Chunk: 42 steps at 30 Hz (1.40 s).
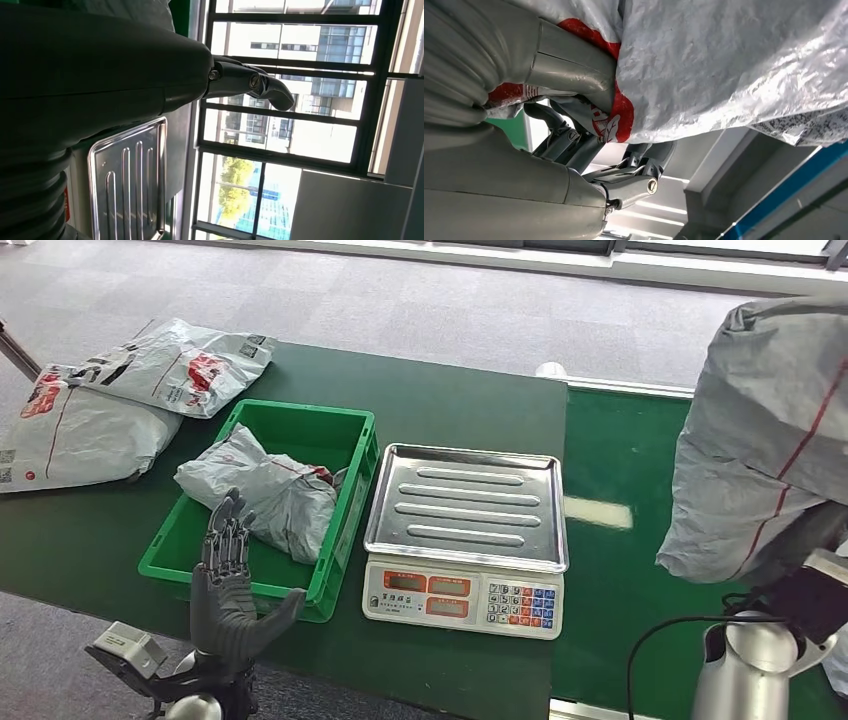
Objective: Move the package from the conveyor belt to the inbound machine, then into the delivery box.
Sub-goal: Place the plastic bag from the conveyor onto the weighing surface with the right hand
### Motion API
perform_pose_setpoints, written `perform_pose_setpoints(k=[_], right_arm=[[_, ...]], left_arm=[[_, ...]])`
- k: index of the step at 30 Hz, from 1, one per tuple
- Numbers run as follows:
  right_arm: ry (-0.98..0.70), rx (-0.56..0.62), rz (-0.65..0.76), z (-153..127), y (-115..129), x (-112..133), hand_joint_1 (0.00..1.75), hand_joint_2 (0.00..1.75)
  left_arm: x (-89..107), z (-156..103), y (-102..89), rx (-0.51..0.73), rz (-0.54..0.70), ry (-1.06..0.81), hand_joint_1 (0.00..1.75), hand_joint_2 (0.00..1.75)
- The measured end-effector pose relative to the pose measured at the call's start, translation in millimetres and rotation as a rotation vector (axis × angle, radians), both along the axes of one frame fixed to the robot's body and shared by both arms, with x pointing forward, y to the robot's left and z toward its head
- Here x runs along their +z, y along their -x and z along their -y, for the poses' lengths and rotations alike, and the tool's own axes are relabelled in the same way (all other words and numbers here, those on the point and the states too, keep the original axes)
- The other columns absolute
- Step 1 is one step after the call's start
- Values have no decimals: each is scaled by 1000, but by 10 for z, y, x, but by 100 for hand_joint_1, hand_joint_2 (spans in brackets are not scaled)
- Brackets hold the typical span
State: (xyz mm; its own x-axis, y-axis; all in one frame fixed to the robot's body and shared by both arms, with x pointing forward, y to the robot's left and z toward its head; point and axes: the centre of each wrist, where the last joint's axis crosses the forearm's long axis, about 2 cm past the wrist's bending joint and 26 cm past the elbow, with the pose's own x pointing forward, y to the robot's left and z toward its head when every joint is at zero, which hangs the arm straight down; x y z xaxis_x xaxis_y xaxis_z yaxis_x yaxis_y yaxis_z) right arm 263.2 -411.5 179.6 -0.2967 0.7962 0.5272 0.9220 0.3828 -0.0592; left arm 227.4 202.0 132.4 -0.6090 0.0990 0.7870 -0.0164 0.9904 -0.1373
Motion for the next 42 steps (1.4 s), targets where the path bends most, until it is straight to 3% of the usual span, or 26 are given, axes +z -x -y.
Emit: perform_pose_setpoints(k=[5,11,13,16,18,22,25,36,40,42], right_arm=[[-40,18,35,-93,43,31,175,175],[-140,267,-30,-321,-128,65,175,175],[-175,471,-211,-423,-267,66,175,175],[-100,835,-656,-719,-602,4,175,175],[-8,973,-882,-996,-843,-82,175,175],[90,1064,-1062,-1485,-1232,-171,175,175],[129,1123,-1138,-1741,-1383,-198,175,175],[187,1194,-1256,-2088,-1539,-210,175,175],[198,1177,-1286,-2148,-1550,-234,0,175],[201,1133,-1287,-2155,-1554,-249,0,175]], left_arm=[[-16,0,2,7,2,10,0,175],[-41,-19,2,17,6,11,0,175],[-45,-29,-1,12,14,7,0,175],[-24,-42,-48,-12,35,-9,0,175],[13,-40,-110,-26,48,-22,0,175],[76,-35,-199,-32,57,-42,0,175],[114,-36,-242,-30,64,-48,0,175],[181,-53,-319,-18,67,-55,0,175],[175,-58,-321,-14,62,-55,0,175],[171,-58,-320,-11,59,-52,0,175]])
